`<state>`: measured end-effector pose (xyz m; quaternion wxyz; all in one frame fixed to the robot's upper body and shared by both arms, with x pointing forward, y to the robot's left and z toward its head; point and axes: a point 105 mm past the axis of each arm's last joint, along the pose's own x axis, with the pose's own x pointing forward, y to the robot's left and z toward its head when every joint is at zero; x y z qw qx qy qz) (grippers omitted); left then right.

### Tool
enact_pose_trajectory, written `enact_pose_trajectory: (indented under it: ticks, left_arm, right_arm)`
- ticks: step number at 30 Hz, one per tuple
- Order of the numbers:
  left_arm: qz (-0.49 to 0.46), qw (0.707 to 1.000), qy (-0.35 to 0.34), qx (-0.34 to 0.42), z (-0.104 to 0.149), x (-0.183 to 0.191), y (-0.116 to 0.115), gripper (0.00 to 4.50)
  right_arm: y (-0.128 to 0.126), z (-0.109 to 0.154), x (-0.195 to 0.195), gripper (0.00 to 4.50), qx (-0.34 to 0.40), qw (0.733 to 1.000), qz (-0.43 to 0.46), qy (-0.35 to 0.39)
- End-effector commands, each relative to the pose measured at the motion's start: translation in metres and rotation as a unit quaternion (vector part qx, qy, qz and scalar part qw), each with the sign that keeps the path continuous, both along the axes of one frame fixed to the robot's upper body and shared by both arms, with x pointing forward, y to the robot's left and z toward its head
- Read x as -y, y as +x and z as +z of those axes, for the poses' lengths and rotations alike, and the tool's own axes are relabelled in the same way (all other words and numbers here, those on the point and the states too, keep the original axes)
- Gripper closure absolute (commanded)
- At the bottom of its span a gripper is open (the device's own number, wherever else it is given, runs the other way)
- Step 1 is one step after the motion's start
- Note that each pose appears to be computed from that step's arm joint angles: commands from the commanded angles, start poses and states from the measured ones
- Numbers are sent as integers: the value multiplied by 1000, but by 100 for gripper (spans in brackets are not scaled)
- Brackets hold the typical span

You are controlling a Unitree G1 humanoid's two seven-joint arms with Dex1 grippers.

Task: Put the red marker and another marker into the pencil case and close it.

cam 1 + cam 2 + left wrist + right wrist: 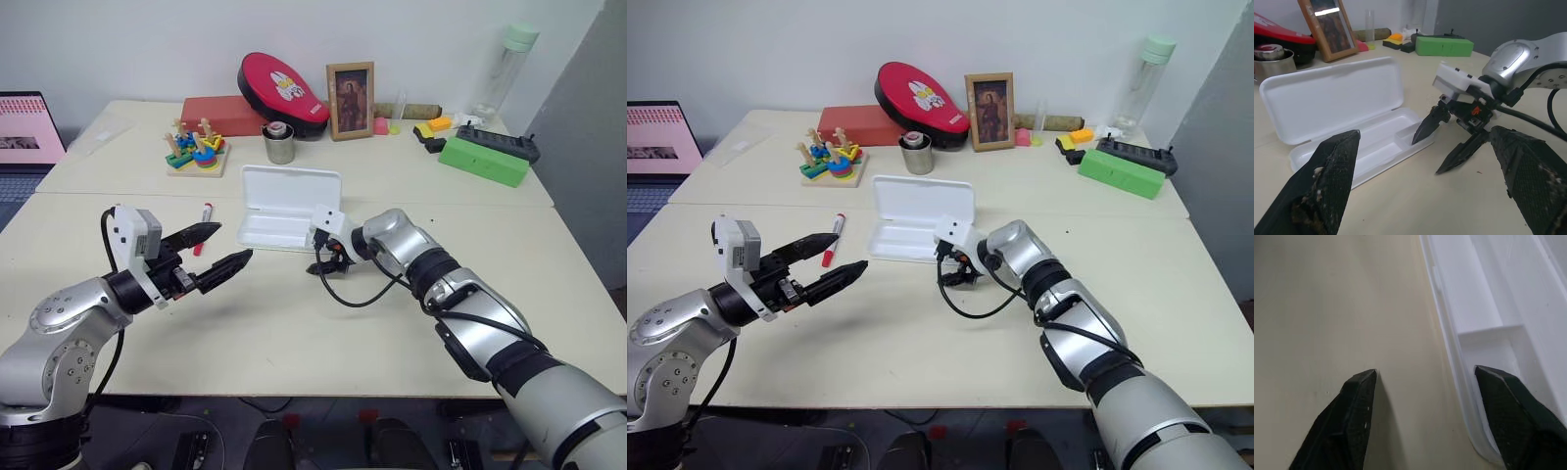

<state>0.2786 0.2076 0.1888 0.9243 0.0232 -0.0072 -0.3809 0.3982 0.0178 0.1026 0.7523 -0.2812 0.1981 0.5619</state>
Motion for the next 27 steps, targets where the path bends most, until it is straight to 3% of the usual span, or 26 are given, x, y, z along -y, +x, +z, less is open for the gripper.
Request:
enact_pose_trajectory:
  ticks: [1, 11, 20, 27]
  left_arm:
    - [-2, 1000, -3, 25, 13, 2, -4, 0]
    - [6, 1000, -4, 23, 13, 0, -5, 0]
    - [12, 1000, 4, 11, 9, -7, -10, 0]
    - [29, 999, 16, -16, 1, -21, -25, 0]
  right_arm:
    - [7, 10, -3, 214, 25, 1000, -6, 0]
    - [11, 13, -2, 448, 40, 999, -17, 1]
    - [3, 33, -10, 448, 77, 995, 51, 25]
    - [-45, 25, 1, 448, 66, 989, 130, 25]
